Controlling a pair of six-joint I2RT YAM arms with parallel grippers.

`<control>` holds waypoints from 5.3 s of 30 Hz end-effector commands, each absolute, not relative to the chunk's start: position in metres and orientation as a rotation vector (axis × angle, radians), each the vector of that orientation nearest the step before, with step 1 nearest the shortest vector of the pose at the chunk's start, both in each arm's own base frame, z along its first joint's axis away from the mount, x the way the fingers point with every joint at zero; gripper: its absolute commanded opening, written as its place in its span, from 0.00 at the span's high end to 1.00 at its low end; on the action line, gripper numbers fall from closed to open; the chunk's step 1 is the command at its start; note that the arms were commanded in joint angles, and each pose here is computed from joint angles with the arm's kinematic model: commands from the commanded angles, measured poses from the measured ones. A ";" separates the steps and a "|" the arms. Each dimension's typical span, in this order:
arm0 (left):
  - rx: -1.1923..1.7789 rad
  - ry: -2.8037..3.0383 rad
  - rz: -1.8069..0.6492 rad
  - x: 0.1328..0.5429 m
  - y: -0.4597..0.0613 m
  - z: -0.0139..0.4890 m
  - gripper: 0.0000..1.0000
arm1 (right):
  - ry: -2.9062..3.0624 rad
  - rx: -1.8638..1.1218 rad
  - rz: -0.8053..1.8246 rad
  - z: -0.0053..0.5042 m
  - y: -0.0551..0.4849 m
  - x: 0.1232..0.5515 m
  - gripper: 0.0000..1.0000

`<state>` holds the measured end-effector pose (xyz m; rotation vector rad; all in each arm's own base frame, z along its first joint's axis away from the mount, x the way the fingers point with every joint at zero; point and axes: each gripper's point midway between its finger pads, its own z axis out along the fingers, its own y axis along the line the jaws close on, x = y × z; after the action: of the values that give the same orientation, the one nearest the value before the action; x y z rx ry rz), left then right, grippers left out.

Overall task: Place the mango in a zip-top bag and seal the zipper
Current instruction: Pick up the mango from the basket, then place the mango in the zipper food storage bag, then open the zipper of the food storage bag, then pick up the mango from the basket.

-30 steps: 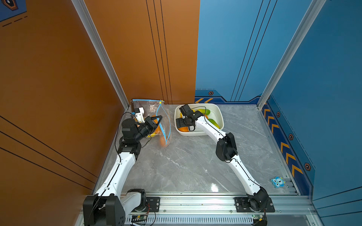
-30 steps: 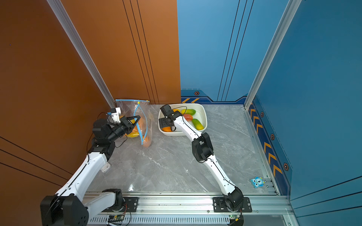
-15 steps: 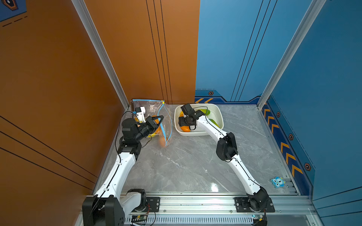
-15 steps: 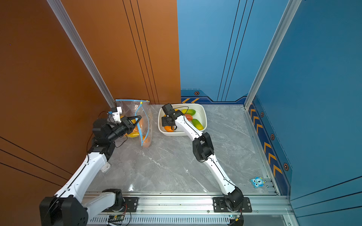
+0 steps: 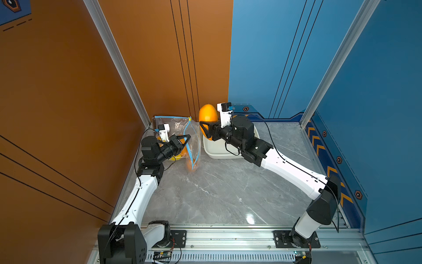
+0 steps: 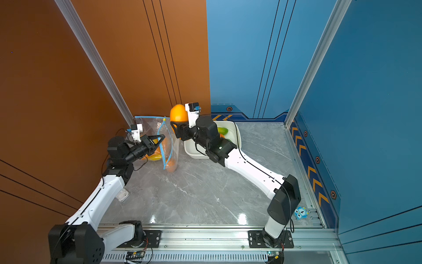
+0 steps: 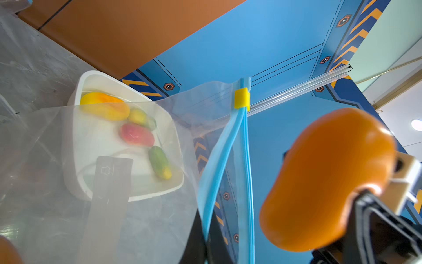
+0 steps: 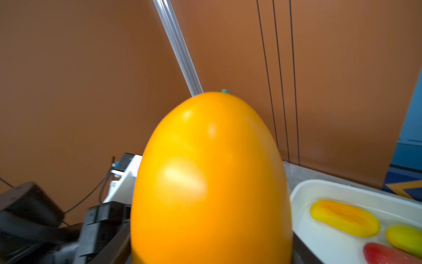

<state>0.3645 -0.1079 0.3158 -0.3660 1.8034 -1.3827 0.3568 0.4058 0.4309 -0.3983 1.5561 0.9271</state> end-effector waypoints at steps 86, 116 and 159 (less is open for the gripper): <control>-0.294 1.651 -1.380 0.331 -0.071 0.392 1.00 | 1.988 -0.557 0.617 0.350 0.432 0.359 0.90; -0.351 1.857 -1.278 0.332 -0.085 0.328 1.00 | 2.017 -0.536 0.913 0.345 0.391 0.361 0.18; -0.222 1.876 -1.286 0.345 -0.137 0.328 1.00 | 2.858 -0.378 -0.171 0.041 0.156 0.518 0.20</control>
<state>0.3421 -0.1355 0.3083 -0.2813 1.9301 -1.3072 0.5287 0.1576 0.0626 -0.3313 2.7808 -0.1681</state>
